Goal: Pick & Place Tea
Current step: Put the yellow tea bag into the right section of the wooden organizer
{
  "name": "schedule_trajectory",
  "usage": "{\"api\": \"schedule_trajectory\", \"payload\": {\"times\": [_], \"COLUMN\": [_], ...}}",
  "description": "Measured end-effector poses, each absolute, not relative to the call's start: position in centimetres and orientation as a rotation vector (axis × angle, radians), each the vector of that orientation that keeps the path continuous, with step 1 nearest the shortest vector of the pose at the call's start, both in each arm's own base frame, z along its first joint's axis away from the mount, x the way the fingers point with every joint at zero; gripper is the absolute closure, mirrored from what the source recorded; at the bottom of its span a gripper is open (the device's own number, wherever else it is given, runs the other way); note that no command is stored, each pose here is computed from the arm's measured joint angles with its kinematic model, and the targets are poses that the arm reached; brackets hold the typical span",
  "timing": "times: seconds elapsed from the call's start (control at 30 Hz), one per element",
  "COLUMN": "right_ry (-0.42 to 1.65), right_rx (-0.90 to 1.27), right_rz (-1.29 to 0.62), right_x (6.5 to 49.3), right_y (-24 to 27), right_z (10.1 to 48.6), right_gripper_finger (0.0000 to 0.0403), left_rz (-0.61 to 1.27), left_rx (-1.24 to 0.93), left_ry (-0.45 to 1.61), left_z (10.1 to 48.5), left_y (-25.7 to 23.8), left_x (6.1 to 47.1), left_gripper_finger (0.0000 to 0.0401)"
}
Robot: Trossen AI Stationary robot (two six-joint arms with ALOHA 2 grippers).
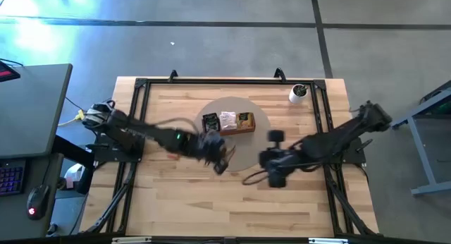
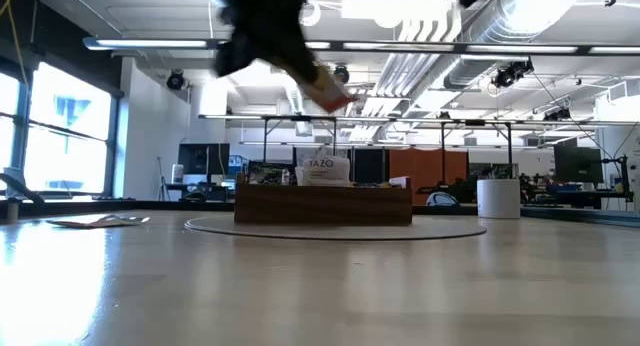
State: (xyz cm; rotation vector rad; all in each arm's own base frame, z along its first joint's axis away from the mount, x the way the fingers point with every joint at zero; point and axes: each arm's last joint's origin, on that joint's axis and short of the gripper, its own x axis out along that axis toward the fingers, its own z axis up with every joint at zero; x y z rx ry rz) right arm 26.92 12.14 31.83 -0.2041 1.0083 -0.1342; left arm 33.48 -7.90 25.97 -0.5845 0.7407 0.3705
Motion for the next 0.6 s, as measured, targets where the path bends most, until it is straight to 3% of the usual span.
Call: {"api": "schedule_trajectory", "payload": {"times": [0.2, 0.6], "right_ry": [0.927, 0.923], "right_rx": [-0.145, 0.025], "right_rz": [-0.252, -0.222], "right_x": [22.0, 17.7], "right_y": [12.9, 10.4], "right_z": [32.7, 22.5], "right_gripper_finger": [0.04, 0.04], "left_rz": [0.231, 0.268], "left_rx": [-0.38, -0.158], "left_ry": [0.74, 0.789], "left_z": [28.2, 27.0], "left_y": [-1.9, 7.7], "left_x": [37.1, 42.2], "left_gripper_finger": [0.0397, 0.0397]}}
